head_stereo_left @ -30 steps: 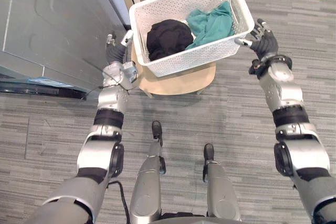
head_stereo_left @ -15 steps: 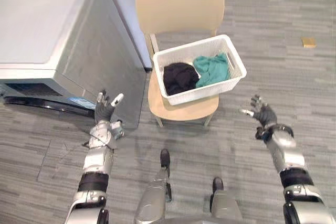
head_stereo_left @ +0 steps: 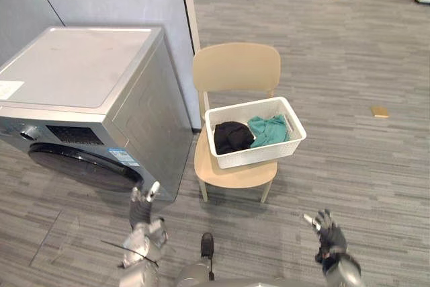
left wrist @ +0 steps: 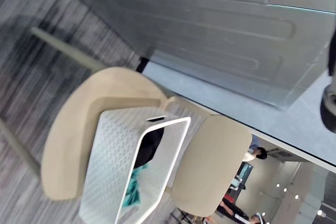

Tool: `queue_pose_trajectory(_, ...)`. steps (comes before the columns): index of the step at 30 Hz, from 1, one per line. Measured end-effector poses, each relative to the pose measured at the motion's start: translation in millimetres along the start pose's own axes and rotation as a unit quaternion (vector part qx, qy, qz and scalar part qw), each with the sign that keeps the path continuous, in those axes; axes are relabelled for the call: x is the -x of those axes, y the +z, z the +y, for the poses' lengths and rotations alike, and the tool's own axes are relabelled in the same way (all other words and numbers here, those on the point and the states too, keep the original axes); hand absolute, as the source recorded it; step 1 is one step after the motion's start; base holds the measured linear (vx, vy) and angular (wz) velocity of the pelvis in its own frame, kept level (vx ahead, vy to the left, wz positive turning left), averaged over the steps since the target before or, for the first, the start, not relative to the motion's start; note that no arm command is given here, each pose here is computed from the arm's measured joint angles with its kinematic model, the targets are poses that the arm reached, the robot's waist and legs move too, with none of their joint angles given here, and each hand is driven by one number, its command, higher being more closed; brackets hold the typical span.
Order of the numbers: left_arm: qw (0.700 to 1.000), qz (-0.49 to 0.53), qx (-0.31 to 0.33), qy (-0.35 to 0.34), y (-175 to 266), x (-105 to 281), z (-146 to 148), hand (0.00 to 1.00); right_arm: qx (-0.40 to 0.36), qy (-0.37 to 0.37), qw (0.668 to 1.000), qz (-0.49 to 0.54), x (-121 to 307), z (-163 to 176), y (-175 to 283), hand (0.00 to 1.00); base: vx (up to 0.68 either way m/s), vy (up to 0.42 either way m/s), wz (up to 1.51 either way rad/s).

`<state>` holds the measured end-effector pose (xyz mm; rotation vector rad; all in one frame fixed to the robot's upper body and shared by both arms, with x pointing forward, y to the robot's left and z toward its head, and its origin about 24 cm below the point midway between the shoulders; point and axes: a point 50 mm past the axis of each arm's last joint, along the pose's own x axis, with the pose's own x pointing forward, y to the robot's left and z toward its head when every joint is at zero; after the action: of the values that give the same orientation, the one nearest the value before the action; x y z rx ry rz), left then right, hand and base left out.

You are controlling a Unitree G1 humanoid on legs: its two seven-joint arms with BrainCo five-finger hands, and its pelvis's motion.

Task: Pick up the laundry basket with both hands and put the clothes into the washing machine.

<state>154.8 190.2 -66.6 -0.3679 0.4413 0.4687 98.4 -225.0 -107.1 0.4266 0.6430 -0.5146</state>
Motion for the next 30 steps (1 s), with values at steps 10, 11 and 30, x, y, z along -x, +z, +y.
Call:
queue_pose_trajectory(10,0.958,0.257,-0.046,0.115,-104,20,61,0.0,-0.066,-0.144,0.965,0.208,24,-50,-90,0.0,0.0,0.003,-0.11)
queue_pose_trajectory(11,0.948,0.286,-0.06,0.128,-112,28,72,0.0,-0.074,-0.151,0.962,0.217,24,-51,-92,0.0,0.0,0.0,0.0)
queue_pose_trajectory(30,0.932,0.271,0.068,0.229,-113,41,97,0.0,0.026,-0.062,0.981,0.184,-27,-2,-51,0.0,-0.14,-0.065,1.12)
